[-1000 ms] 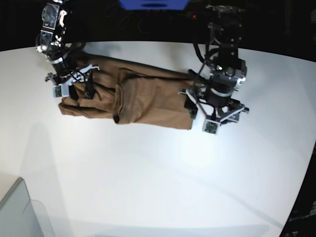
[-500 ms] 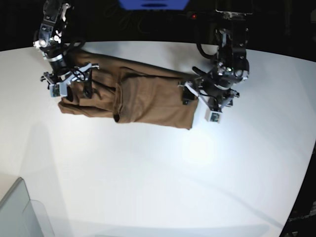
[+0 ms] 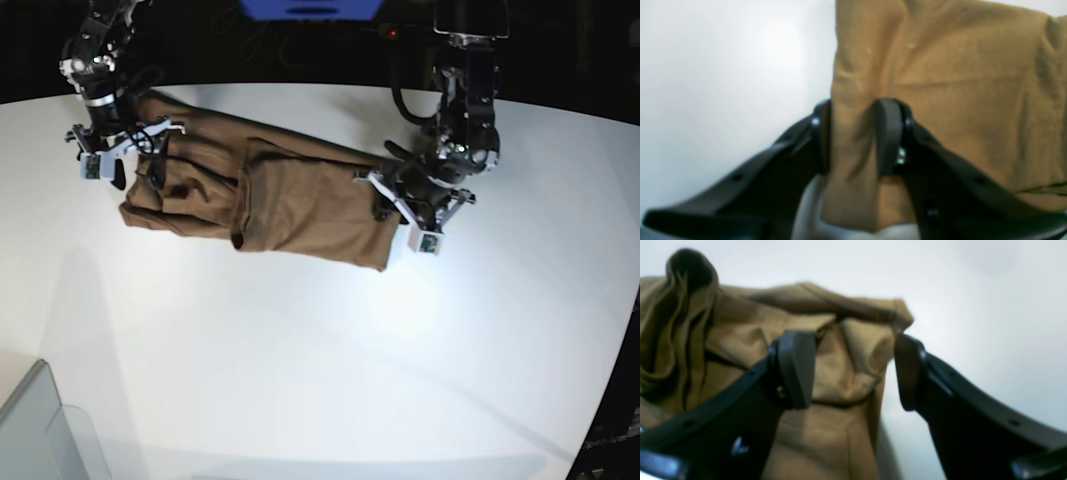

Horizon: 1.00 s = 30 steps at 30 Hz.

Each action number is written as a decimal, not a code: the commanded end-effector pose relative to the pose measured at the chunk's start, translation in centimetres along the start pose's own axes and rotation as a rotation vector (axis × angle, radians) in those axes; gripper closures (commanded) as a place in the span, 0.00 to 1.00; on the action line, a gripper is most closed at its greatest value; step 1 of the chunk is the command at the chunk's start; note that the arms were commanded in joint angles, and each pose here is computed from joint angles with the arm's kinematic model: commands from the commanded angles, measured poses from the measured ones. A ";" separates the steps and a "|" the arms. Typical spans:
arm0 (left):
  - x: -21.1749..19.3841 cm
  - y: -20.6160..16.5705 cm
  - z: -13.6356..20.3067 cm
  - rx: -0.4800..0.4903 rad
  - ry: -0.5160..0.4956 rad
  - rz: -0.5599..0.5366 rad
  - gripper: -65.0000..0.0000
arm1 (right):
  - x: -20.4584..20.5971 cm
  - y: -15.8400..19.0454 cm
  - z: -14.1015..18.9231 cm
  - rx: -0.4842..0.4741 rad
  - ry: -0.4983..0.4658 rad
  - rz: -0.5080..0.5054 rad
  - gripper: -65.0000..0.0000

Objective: Layout the t-shirt on the table in an organized manner, then fold the t-shirt properly
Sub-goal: 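Regrasp the folded end with the right gripper and press it down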

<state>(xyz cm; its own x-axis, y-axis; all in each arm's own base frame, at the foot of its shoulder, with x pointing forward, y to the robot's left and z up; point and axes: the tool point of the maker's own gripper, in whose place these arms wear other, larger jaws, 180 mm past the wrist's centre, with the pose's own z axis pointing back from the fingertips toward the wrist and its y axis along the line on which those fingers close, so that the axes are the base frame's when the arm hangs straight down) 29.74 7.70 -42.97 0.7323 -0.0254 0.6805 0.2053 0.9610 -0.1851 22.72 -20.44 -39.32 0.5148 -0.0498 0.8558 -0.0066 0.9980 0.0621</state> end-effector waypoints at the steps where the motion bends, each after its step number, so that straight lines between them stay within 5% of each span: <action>1: -0.5 0.7 0.2 0.025 0.028 -0.016 0.75 | 0.3 0.0 -0.1 0.005 -0.008 -0.003 0.41; 5: -2.3 1.2 0.8 0.036 0.061 -0.019 0.77 | -1.6 0.1 -0.2 0.010 0.075 -0.022 0.41; 19: -2.4 4.2 3.9 0.128 0.015 0.032 0.77 | -3.6 3.7 -2.6 0.115 0.127 -0.051 0.43; 23: -3.2 4.2 4.1 0.129 0.032 0.036 0.77 | -3.8 5.0 -3.1 0.153 0.135 -0.046 0.63; 27: -3.6 4.1 4.3 0.128 0.036 0.037 0.77 | -3.7 5.9 -3.2 0.178 0.135 -0.035 1.00; 30: -4.0 4.1 4.4 0.128 0.045 0.039 0.77 | -3.0 6.2 -3.1 0.183 0.117 -0.035 1.00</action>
<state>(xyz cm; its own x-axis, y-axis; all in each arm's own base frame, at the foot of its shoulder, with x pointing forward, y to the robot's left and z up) 25.51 12.56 -42.93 0.7465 0.0150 0.6652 0.0997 0.9859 -0.1341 23.98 -14.11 -43.17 0.6051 -0.0822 0.7919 -0.1292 0.9713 0.1996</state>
